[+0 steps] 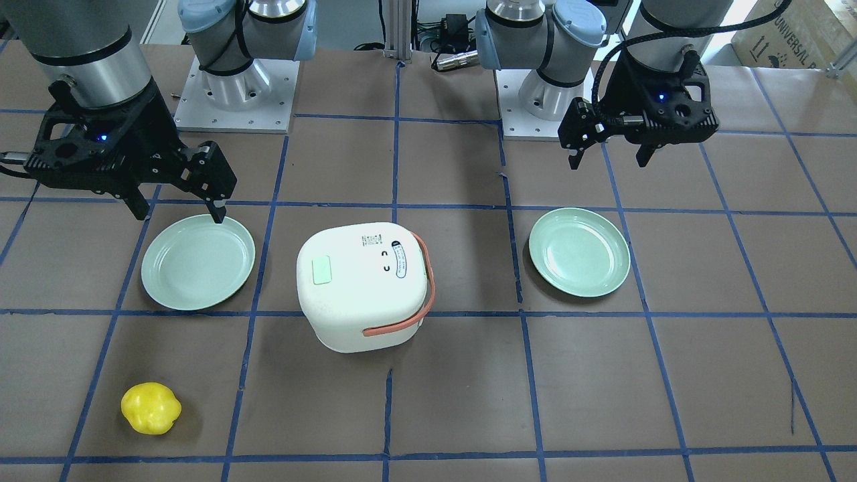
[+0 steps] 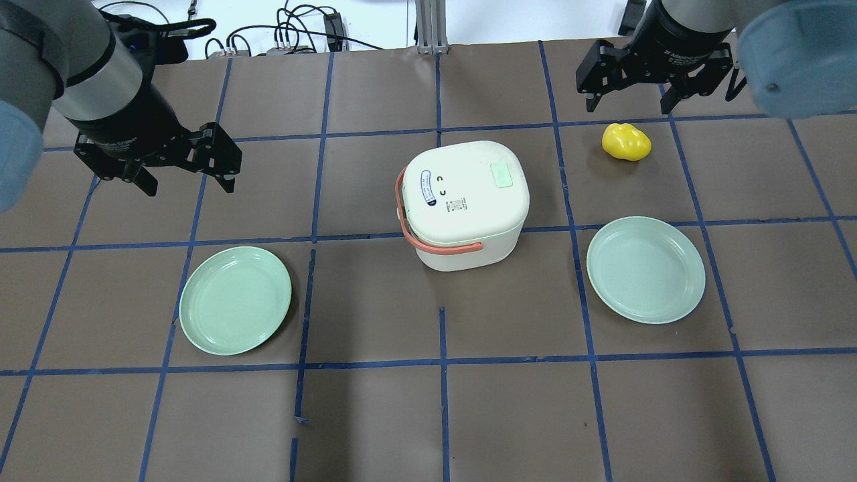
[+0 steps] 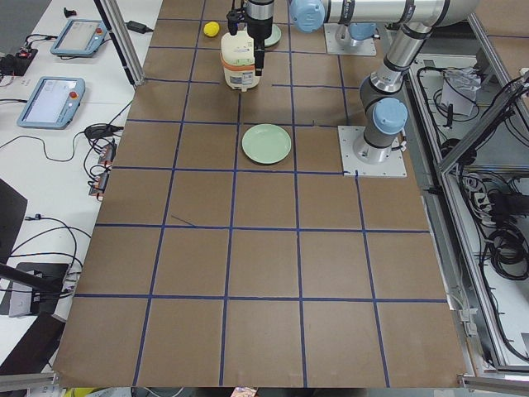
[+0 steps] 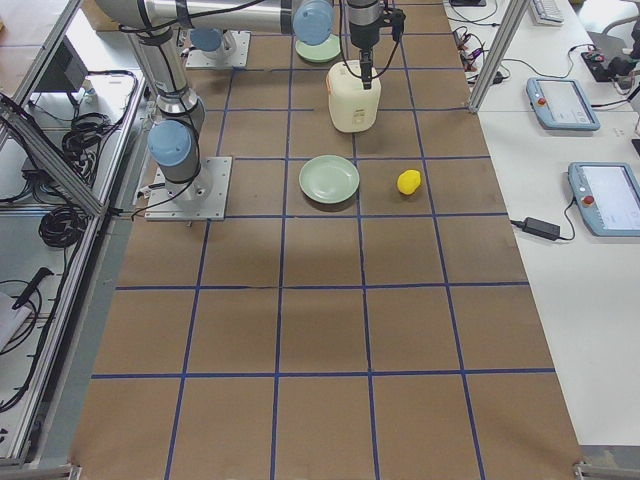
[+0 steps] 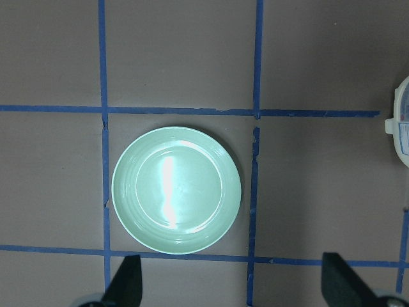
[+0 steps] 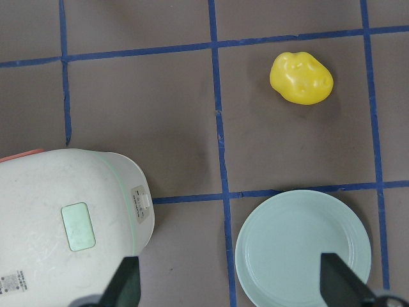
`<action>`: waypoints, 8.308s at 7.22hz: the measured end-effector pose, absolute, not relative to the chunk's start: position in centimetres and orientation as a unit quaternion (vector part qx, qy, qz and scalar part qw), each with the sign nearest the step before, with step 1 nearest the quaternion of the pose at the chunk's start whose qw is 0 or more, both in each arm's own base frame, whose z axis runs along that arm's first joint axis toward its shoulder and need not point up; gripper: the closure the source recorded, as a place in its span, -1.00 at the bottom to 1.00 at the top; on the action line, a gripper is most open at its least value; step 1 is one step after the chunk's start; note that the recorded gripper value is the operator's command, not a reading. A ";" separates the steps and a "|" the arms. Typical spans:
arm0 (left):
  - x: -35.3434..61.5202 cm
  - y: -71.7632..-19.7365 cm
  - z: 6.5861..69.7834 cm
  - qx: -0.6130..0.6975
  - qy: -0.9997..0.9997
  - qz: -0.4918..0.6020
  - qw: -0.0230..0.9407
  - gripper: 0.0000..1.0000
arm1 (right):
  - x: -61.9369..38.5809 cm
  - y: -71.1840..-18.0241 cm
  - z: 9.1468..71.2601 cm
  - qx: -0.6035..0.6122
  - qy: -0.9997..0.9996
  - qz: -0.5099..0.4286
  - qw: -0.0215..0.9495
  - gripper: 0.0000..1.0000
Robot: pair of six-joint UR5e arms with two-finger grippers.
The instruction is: Press rice cooker button
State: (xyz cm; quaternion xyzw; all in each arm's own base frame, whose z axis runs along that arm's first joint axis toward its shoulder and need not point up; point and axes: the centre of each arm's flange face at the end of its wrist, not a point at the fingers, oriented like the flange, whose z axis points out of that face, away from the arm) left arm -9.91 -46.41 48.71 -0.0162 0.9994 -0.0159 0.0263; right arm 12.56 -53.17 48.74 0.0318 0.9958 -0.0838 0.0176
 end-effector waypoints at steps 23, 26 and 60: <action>-9.9 -46.4 48.7 -0.016 0.999 -0.016 0.026 -1.00 | 22.7 -55.8 39.6 -0.050 0.996 -0.031 0.069 0.82; -9.9 -46.4 48.7 -0.016 0.999 -0.016 0.026 -1.00 | 23.3 -56.0 38.8 -0.056 0.996 -0.028 0.069 0.82; -9.9 -46.4 48.7 -0.016 0.999 -0.016 0.026 -1.00 | 13.0 -55.6 48.6 0.011 0.995 -0.101 0.010 -0.99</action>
